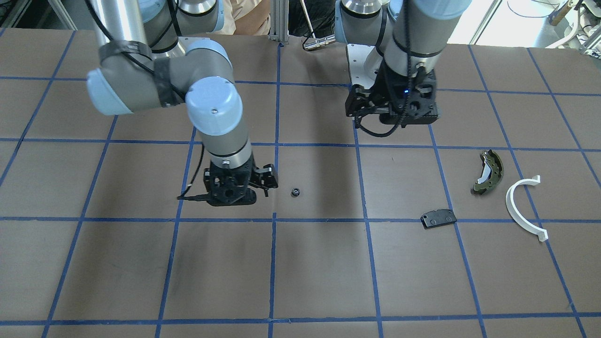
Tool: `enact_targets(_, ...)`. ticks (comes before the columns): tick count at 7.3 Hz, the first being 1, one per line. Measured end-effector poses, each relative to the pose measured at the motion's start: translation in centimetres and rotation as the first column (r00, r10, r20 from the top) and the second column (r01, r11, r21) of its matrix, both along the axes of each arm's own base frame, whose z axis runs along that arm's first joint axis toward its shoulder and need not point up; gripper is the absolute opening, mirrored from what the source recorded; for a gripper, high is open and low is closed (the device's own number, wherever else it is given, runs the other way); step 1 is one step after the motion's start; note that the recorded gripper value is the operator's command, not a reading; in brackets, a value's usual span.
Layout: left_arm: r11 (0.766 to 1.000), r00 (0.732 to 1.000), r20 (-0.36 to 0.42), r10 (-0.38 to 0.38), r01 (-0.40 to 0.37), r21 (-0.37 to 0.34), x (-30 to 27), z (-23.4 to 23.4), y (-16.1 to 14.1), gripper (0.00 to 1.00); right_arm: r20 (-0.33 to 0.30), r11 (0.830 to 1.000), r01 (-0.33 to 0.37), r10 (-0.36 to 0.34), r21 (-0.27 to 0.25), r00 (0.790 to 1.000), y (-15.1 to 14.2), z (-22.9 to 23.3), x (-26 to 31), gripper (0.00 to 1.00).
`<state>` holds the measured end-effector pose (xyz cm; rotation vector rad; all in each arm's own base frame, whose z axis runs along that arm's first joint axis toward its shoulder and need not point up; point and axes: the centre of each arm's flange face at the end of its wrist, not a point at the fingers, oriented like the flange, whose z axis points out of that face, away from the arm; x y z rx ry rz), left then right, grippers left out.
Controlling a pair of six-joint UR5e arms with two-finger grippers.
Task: Place bearing gear from tray to pile
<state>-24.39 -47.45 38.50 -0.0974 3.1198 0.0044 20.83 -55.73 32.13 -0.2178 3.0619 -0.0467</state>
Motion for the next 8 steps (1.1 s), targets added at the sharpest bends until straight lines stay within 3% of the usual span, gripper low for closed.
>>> enact_targets(2, 1.000, 1.000, 0.001, 0.017, -0.017, 0.024, -4.5, -5.6, 1.4, 1.00, -0.008, 0.992, -0.125, 0.125, -0.004, 0.992, -2.0, 0.5, -8.9, 1.00)
enact_targets(4, 0.996, 1.000, -0.011, 0.009, -0.008, 0.084, -6.7, -10.2, 2.1, 1.00, -0.014, 0.964, -0.266, 0.266, -0.009, 0.964, -3.0, 0.4, -19.9, 1.00)
enact_targets(6, 0.996, 1.000, -0.014, -0.018, 0.019, 0.081, -7.9, -13.0, 1.8, 1.00, -0.020, 0.911, -0.411, 0.411, -0.017, 0.911, -2.5, 0.1, -29.1, 1.00)
enact_targets(8, 0.998, 1.000, -0.016, -0.020, 0.021, 0.065, -8.3, -14.8, 1.3, 1.00, -0.028, 0.847, -0.531, 0.530, -0.025, 0.847, -1.2, -0.3, -35.9, 1.00)
